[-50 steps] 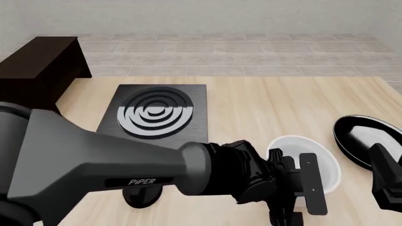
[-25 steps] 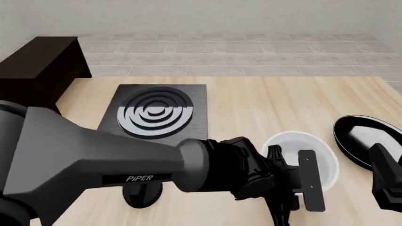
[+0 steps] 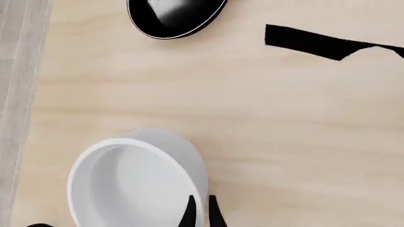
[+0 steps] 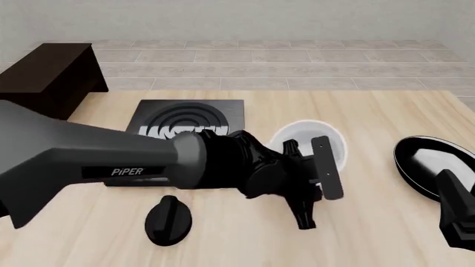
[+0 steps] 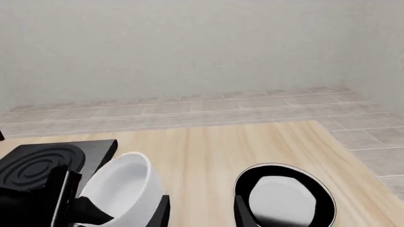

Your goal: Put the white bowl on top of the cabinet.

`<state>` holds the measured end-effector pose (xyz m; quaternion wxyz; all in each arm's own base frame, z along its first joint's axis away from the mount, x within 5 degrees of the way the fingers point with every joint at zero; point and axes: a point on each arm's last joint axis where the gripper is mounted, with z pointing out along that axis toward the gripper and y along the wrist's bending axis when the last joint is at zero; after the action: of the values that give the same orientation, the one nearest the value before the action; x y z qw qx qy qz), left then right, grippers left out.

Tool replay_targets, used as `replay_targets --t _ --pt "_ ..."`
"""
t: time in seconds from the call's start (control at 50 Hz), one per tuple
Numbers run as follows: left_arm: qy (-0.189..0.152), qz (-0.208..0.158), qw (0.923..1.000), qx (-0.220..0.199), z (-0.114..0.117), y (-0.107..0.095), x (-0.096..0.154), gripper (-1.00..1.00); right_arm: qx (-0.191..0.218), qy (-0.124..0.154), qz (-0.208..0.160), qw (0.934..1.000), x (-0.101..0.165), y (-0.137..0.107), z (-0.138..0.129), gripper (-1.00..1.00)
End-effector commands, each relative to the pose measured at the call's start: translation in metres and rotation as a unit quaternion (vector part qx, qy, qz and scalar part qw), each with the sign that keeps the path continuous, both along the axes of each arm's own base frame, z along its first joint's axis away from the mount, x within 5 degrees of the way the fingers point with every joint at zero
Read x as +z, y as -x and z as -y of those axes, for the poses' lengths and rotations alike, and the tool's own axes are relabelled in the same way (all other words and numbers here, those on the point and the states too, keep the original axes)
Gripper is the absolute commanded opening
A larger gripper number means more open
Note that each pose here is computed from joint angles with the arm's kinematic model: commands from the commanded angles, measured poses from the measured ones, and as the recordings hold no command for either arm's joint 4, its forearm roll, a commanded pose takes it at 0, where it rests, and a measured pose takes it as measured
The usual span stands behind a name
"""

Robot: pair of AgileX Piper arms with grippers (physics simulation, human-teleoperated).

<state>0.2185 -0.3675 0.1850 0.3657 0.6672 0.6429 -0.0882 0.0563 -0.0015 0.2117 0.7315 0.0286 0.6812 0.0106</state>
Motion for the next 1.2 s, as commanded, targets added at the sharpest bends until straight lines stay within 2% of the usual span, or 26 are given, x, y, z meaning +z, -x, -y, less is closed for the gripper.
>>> replay_targets --t 0.02,0.2,0.34,0.44,0.5,0.56,0.6,0.62,0.7,0.74,0.8,0.84,0.94,1.02,1.04,1.08,1.12,1.16,1.2 --pt "0.038 0.056 0.9977 0.011 -0.019 -0.02 0.039 -1.0 0.0 0.001 0.0 1.0 0.0 0.0 0.0 1.0" --pt "0.058 0.077 0.9951 0.024 -0.031 -0.029 0.063 -1.0 0.0 0.001 -0.001 1.0 0.0 0.0 0.0 1.0" --pt "0.096 0.08 0.9908 0.054 -0.043 -0.033 0.09 -1.0 0.0 0.0 0.0 1.0 0.0 0.0 0.0 1.0" --pt "0.11 0.08 0.9887 0.064 -0.051 -0.03 0.105 -1.0 0.0 0.001 0.0 1.0 0.0 0.0 0.0 1.0" --pt "0.136 0.081 0.983 0.092 -0.063 -0.037 0.128 -1.0 0.0 0.001 0.0 1.0 0.0 0.0 0.0 1.0" --pt "0.135 0.083 0.9823 0.1 -0.073 -0.038 0.135 -1.0 0.0 0.001 0.001 1.0 0.0 0.0 0.0 1.0" --pt "0.143 0.083 0.9803 0.108 -0.077 -0.038 0.141 -1.0 0.0 0.002 0.001 1.0 0.0 0.0 0.0 1.0" --pt "0.151 0.087 0.9766 0.125 -0.088 -0.044 0.15 -1.0 0.0 0.002 0.001 1.0 0.0 0.0 0.0 1.0" --pt "0.157 0.091 0.9742 0.135 -0.096 -0.045 0.161 -1.0 0.0 0.002 0.001 1.0 0.0 0.0 0.0 1.0" --pt "0.17 0.1 0.969 0.148 -0.108 -0.047 0.176 -1.0 0.0 0.003 0.001 1.0 0.0 0.0 0.0 1.0" --pt "0.175 0.099 0.9662 0.162 -0.118 -0.047 0.185 -1.0 0.0 0.002 0.001 1.0 0.0 0.0 0.0 1.0" --pt "0.18 0.102 0.9614 0.181 -0.13 -0.054 0.192 -1.0 0.001 0.003 0.0 1.0 0.0 0.0 0.0 1.0" --pt "0.175 0.106 0.9579 0.201 -0.144 -0.061 0.192 -1.0 0.001 0.004 0.0 1.0 0.0 0.0 0.0 1.0" --pt "0.188 0.109 0.9453 0.243 -0.165 -0.075 0.202 -1.0 0.001 0.004 0.0 1.0 0.0 0.0 0.0 1.0" --pt "0.188 0.109 0.9453 0.243 -0.165 -0.075 0.202 -1.0 0.001 0.004 0.0 1.0 0.0 0.0 0.0 1.0" --pt "0.166 0.118 0.9454 0.255 -0.178 -0.085 0.194 -1.0 0.001 0.004 0.0 1.0 0.0 0.0 0.0 1.0" --pt "0.159 0.118 0.9395 0.28 -0.192 -0.098 0.189 -1.0 0.001 0.004 0.0 1.0 0.0 0.0 0.0 1.0" --pt "0.168 0.125 0.9298 0.303 -0.206 -0.106 0.194 -1.0 0.001 0.003 -0.001 1.0 0.0 0.0 0.0 1.0" --pt "0.18 0.121 0.9252 0.311 -0.208 -0.104 0.202 -1.0 0.001 0.003 -0.001 1.0 0.0 0.0 0.0 1.0"
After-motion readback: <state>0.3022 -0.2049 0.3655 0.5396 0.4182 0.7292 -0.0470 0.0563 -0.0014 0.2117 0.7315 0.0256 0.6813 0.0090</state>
